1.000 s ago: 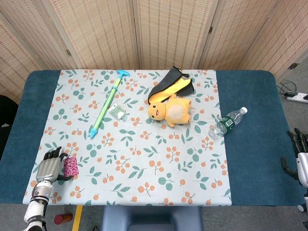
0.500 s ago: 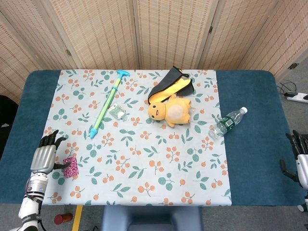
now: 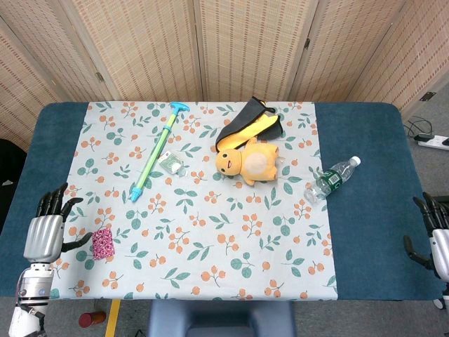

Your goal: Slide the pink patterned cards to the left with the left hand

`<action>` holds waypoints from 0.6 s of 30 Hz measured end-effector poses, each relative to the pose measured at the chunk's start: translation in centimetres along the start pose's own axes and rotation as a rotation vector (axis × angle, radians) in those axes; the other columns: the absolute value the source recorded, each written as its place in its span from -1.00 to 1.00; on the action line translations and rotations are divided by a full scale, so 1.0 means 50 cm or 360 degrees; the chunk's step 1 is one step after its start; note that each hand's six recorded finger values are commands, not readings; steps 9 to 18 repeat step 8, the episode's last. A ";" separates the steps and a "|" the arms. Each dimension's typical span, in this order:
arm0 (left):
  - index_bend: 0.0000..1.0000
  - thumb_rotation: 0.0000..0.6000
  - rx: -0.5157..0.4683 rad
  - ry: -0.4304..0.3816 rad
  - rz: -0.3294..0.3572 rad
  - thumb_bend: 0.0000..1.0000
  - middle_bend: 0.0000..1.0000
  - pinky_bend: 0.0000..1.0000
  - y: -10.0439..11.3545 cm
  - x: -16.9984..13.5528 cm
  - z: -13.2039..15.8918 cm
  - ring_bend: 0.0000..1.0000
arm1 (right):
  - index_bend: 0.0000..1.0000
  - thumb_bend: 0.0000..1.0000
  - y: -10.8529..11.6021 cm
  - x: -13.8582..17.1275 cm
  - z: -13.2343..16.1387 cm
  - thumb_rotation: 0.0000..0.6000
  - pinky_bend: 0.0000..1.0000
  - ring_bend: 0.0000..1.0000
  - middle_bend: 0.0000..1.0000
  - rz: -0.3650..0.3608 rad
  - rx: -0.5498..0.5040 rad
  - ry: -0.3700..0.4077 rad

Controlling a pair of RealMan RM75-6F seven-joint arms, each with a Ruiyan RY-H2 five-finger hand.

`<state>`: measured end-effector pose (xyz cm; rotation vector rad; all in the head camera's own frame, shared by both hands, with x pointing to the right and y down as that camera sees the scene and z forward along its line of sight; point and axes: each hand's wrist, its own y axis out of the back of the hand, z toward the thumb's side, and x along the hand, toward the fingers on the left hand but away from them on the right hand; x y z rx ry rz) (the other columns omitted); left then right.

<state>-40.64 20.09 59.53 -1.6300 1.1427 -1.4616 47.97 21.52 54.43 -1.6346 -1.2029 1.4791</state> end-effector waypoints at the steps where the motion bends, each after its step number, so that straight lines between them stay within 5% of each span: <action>1: -0.46 1.00 -0.0002 -0.0011 0.0002 -0.58 -0.95 -1.00 0.000 -0.007 -0.003 -1.00 | -1.00 -0.05 -0.001 0.003 -0.002 1.00 -1.00 -1.00 -1.00 0.0001 -0.0010 -0.0005; 18: -0.46 1.00 0.0043 -0.0005 0.0006 -0.58 -0.94 -1.00 0.000 -0.049 -0.028 -1.00 | -1.00 -0.05 -0.007 0.011 -0.009 1.00 -1.00 -1.00 -1.00 0.0006 -0.0032 -0.0022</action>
